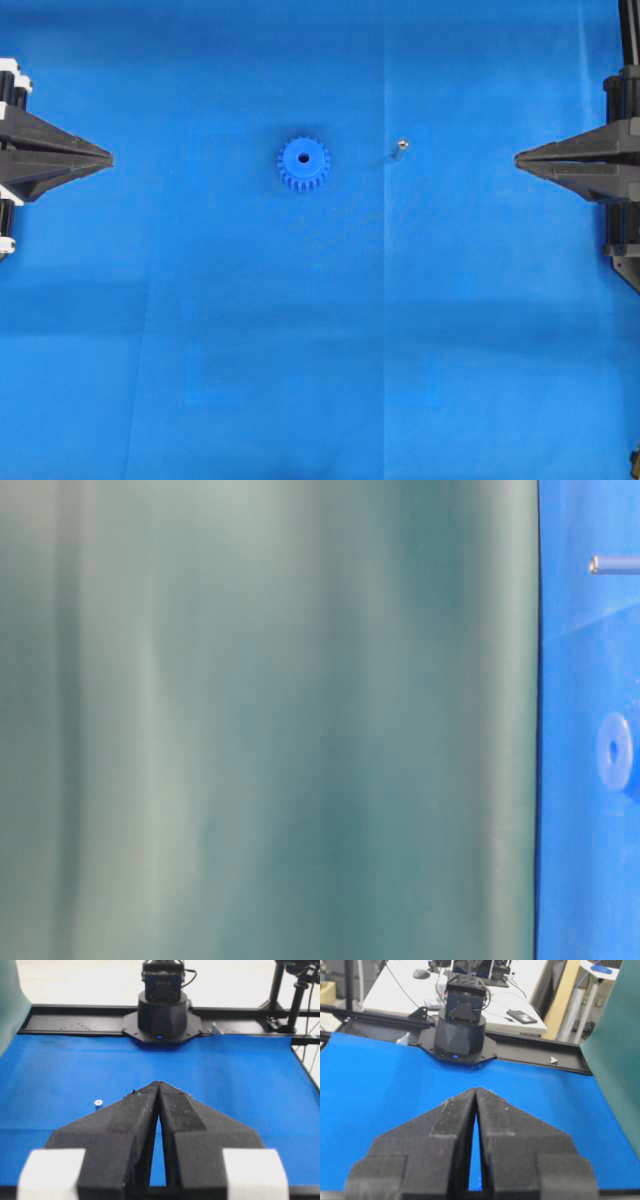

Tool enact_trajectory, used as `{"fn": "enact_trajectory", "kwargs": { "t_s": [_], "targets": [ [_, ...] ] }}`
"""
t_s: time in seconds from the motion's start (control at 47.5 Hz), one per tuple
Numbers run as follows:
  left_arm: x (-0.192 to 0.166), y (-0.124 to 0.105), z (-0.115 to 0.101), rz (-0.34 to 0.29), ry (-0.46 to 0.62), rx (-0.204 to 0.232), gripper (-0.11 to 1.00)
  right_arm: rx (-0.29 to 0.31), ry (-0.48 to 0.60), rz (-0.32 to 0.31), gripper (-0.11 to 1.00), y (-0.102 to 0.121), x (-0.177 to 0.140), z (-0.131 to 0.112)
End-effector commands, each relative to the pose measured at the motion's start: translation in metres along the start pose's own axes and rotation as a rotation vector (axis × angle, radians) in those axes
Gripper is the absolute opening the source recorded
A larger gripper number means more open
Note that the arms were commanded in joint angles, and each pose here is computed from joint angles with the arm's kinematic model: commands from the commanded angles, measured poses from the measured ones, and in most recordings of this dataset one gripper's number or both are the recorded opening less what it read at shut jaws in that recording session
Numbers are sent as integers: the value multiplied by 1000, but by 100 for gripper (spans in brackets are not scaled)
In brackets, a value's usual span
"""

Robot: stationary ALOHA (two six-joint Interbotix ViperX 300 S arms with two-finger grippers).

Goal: Insert the shaft placed at a random location into the center hole of the small gear at another random location.
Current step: 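Move the right gripper left toward the small silver shaft, then close the right gripper around the upright silver shaft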

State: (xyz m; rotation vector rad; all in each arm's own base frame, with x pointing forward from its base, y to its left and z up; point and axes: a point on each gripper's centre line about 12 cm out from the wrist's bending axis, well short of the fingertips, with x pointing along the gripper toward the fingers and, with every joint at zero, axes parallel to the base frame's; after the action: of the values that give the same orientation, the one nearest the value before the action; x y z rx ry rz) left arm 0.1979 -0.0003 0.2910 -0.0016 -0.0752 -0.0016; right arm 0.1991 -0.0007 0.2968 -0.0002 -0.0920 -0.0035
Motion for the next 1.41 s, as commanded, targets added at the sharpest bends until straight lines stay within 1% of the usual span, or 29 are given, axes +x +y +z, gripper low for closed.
{"fn": "enact_trajectory", "kwargs": {
  "t_s": [0.0,0.021,0.105,0.294,0.4,0.463,0.526,0.589,0.631,0.715,0.778,0.799,0.862,0.883,0.904,1.052,1.262,1.388],
  "targets": [
    [2,0,6,-1,-18,-11,0,-25,0,-8,0,-2,1,2],
    [1,0,7,-1,-20,-11,0,-27,3,-11,0,-2,2,2],
    [1,0,7,-1,-20,-9,0,-30,25,-28,-6,-6,3,1],
    [1,0,5,-1,-14,-9,0,-31,15,-76,-6,-16,5,1],
    [1,0,5,-1,-14,-9,0,-29,41,-107,-6,-23,9,-8],
    [1,0,5,-1,-14,-9,0,-20,70,-130,-6,-28,14,-18],
    [1,0,5,-1,-14,-9,0,-7,92,-147,-2,-32,18,-27],
    [1,0,4,-1,-12,-8,0,6,114,-163,5,-36,24,-36],
    [1,0,4,-1,-14,-8,0,13,129,-174,12,-39,28,-43],
    [1,0,4,-1,-12,-9,0,33,148,-200,31,-45,35,-57],
    [1,0,3,-1,-11,-8,0,44,166,-218,50,-49,40,-68],
    [1,0,3,-1,-11,-9,0,48,176,-225,58,-51,43,-74],
    [0,0,2,0,-8,-9,0,53,202,-234,76,-53,49,-87],
    [0,0,2,-1,-9,-9,0,54,212,-237,80,-54,51,-92],
    [0,0,2,0,-8,-9,0,55,217,-241,81,-55,53,-95],
    [0,0,1,0,-6,-11,0,77,268,-273,68,-62,65,-124],
    [-1,0,0,0,-3,-11,0,105,336,-328,68,-71,73,-159],
    [-1,0,-1,0,-3,-11,0,120,379,-356,68,-75,75,-176]
  ]
}}
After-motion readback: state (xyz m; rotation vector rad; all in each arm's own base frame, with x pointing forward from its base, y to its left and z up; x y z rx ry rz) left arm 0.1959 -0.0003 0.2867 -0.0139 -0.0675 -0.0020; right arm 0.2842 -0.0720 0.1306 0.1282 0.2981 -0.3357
